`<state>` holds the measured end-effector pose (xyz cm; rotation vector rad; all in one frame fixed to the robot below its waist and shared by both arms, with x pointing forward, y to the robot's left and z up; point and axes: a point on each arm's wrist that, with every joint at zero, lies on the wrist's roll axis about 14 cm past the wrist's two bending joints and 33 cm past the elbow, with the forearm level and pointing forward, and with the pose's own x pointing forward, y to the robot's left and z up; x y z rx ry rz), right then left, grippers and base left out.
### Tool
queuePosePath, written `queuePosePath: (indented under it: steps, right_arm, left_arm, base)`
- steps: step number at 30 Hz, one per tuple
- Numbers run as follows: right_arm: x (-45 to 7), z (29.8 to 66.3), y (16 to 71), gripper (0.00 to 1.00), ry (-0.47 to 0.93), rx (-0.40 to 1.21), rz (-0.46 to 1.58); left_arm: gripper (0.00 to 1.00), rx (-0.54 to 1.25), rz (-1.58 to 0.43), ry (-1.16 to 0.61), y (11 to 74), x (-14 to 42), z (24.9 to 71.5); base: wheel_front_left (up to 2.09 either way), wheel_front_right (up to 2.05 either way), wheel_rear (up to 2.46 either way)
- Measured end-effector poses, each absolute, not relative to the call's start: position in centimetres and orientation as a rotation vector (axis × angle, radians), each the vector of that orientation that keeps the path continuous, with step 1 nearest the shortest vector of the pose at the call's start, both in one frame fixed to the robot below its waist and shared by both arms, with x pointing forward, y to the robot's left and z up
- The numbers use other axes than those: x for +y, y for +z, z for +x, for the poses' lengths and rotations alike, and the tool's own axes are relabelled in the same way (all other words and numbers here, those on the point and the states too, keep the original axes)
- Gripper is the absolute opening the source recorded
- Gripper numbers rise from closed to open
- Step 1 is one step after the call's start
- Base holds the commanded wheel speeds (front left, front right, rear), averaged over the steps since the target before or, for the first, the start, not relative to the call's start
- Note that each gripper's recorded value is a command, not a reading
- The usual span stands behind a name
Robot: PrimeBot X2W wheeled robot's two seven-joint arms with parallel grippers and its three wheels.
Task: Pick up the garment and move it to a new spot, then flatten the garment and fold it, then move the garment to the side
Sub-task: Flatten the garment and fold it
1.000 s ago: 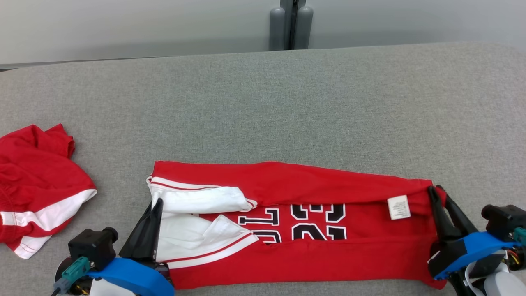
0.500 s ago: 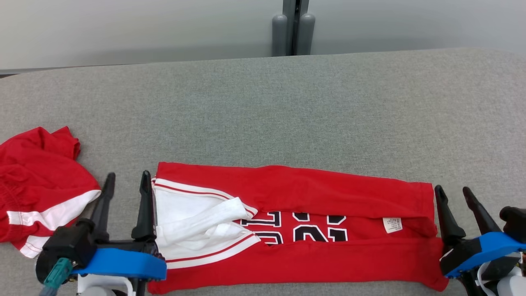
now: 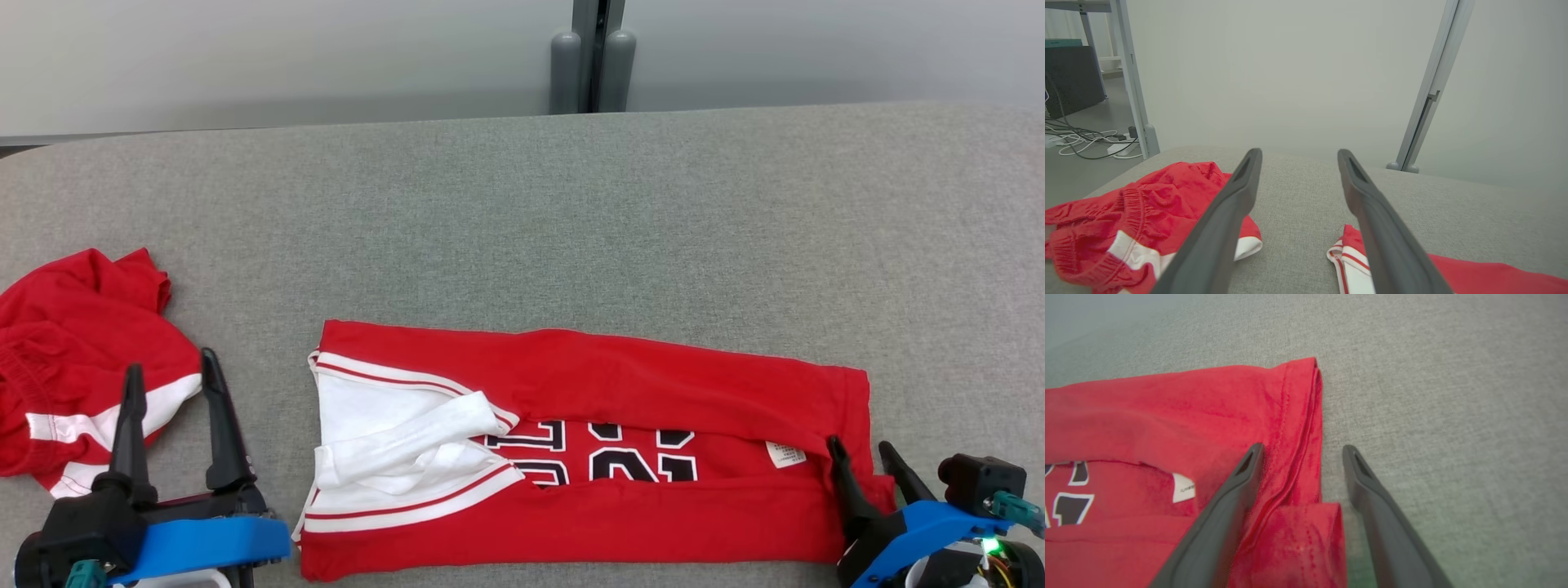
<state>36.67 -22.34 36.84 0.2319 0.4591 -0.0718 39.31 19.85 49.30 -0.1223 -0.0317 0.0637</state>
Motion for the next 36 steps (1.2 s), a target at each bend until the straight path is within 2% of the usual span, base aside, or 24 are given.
queuePosePath:
  steps: [4, 5, 7, 8, 15, 26, 31, 36]
  right_arm:
    - [-21.5, 36.5, 36.2, 1.00, -0.059, 0.472, 0.242]
    - [-21.4, 36.5, 36.1, 0.59, -0.057, 0.475, 0.244]
    - [-21.2, 36.4, 36.0, 0.05, -0.056, 0.474, 0.250]
    - [-21.1, 36.4, 36.0, 0.00, -0.054, 0.473, 0.253]
    - [-21.5, 36.5, 36.5, 0.00, -0.067, 0.447, 0.275]
    - [-30.9, 37.2, 40.8, 0.00, -0.222, 0.338, 0.168]
    - [-30.1, 37.9, 42.4, 0.00, -0.188, 0.305, 0.158]
    - [-26.4, 38.5, 43.4, 0.00, -0.102, 0.274, 0.192]
  left_arm:
    - [1.00, -0.030, -0.119, 0.080, 48.9, 20.2, 39.2]
    - [1.00, -0.028, -0.109, 0.079, 48.8, 20.3, 39.1]
    - [1.00, -0.024, -0.105, 0.080, 48.6, 20.4, 39.0]
    - [1.00, -0.022, -0.100, 0.079, 48.5, 20.4, 39.0]
    - [1.00, -0.019, -0.078, 0.088, 48.2, 20.8, 39.0]
    - [1.00, -0.015, -0.073, 0.081, 48.0, 20.6, 38.6]
    - [1.00, -0.013, -0.074, 0.077, 48.0, 20.6, 38.6]
    - [1.00, -0.014, -0.075, 0.070, 48.0, 20.4, 38.5]
  base:
    - [0.00, 0.00, 0.00]
    - [0.00, 0.00, 0.00]
    - [0.00, 0.00, 0.00]
    - [0.00, 0.00, 0.00]
    - [0.00, 0.00, 0.00]
    - [0.00, 0.00, 0.00]
    - [0.00, 0.00, 0.00]
    - [0.00, 0.00, 0.00]
